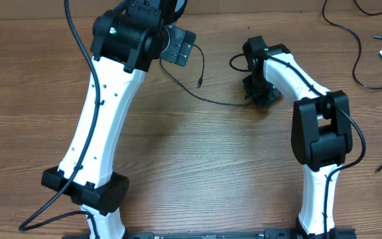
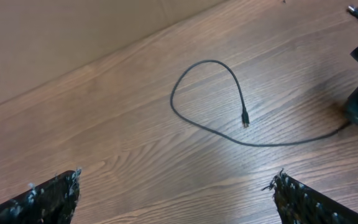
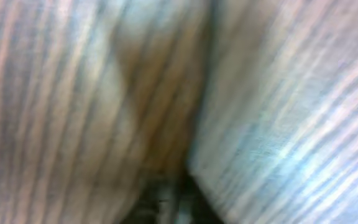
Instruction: Untangle cables
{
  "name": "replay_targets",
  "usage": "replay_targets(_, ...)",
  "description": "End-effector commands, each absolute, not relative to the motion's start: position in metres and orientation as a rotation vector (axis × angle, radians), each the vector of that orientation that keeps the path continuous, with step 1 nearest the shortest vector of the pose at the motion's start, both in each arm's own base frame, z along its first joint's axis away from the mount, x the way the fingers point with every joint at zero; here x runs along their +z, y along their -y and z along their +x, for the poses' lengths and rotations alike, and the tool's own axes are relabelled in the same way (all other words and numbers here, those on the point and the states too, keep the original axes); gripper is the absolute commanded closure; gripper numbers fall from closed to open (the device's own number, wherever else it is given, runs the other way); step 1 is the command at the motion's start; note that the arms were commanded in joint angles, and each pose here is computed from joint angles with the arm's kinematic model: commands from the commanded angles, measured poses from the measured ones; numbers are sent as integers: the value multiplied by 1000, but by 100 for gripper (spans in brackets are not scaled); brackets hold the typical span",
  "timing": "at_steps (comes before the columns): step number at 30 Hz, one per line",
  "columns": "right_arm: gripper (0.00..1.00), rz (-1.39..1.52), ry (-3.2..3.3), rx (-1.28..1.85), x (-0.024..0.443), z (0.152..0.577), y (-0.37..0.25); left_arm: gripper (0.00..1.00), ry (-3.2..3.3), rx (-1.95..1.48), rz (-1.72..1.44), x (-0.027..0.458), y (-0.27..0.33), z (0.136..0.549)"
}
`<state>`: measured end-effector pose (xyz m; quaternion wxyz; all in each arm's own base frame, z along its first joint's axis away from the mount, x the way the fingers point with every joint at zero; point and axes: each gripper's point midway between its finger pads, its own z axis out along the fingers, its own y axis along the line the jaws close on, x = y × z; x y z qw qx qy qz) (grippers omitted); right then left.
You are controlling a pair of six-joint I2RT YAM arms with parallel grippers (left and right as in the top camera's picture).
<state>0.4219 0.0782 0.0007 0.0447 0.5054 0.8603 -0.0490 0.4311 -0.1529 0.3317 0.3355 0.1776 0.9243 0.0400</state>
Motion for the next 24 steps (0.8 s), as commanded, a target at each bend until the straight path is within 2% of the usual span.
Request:
replay_targets(1,96,1570,-2704,-315,-37,390,-68,0,-2439,91,459,321,155,435)
replay_targets(6,96,1568,-2704,-313,-37,390,-68,0,-2436,90,458,321,155,436)
replay_targets(12,96,1368,-2826,-305,-29,400,-47,0,-2436,96,457,321,154,436)
replay_targets(19,96,1631,-2754,-283,-11,401,20,0,-2440,97,458,320,154,435)
replay_targets(24,96,1863,-2686,-315,-8,380,74,0,-2439,96,458,321,154,436)
